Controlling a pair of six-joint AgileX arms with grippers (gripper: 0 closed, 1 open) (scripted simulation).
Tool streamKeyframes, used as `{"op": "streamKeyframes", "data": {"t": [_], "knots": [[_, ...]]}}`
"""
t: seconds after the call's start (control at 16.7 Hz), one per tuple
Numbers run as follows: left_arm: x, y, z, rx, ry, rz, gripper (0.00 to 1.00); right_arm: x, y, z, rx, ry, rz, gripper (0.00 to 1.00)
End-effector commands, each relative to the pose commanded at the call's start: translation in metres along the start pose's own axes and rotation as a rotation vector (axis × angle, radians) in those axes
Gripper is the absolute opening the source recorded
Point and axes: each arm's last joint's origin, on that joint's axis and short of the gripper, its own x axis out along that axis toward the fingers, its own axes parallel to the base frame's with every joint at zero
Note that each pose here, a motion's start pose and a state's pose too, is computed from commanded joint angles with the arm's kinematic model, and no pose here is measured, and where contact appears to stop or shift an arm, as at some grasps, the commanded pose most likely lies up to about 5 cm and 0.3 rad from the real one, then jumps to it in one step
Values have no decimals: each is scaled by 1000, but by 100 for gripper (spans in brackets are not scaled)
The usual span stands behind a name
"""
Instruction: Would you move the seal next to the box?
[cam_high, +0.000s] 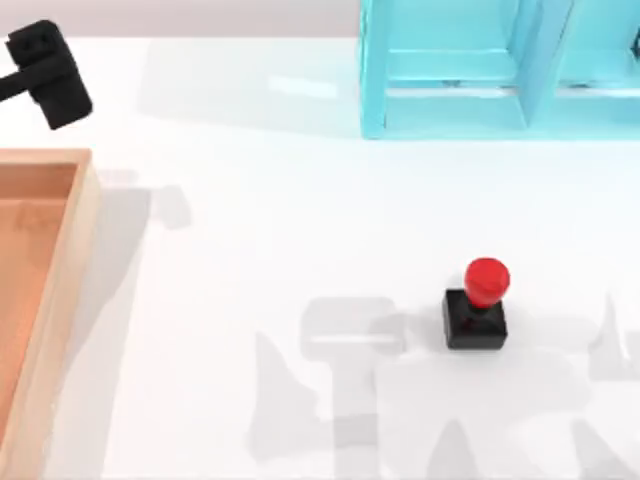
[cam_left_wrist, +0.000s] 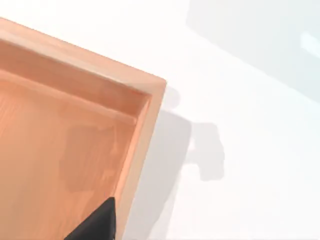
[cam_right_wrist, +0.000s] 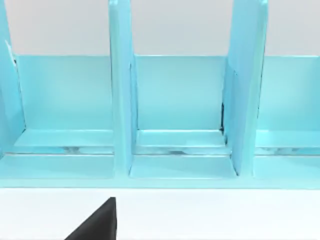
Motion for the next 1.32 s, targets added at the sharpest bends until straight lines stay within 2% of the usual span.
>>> {"op": "streamKeyframes", "data": {"t": [0.18,0.3,0.48,0.6,0.78,0.96,1.14,1.32], "knots": [[49,-60,28,-4,207,90,100,0,0,0,0,0,0,100],[83,-103,28,19,324,150,100,0,0,0,0,0,0,100],[122,-168,6,78,453,220,100,0,0,0,0,0,0,100],[132,-209,-17,127,508,238,100,0,0,0,0,0,0,100],[132,-261,-61,204,562,233,100,0,0,0,0,0,0,100],[118,-300,-107,277,595,200,100,0,0,0,0,0,0,100],[99,-323,-141,331,612,154,100,0,0,0,0,0,0,100],[83,-333,-157,357,617,116,100,0,0,0,0,0,0,100]]}}
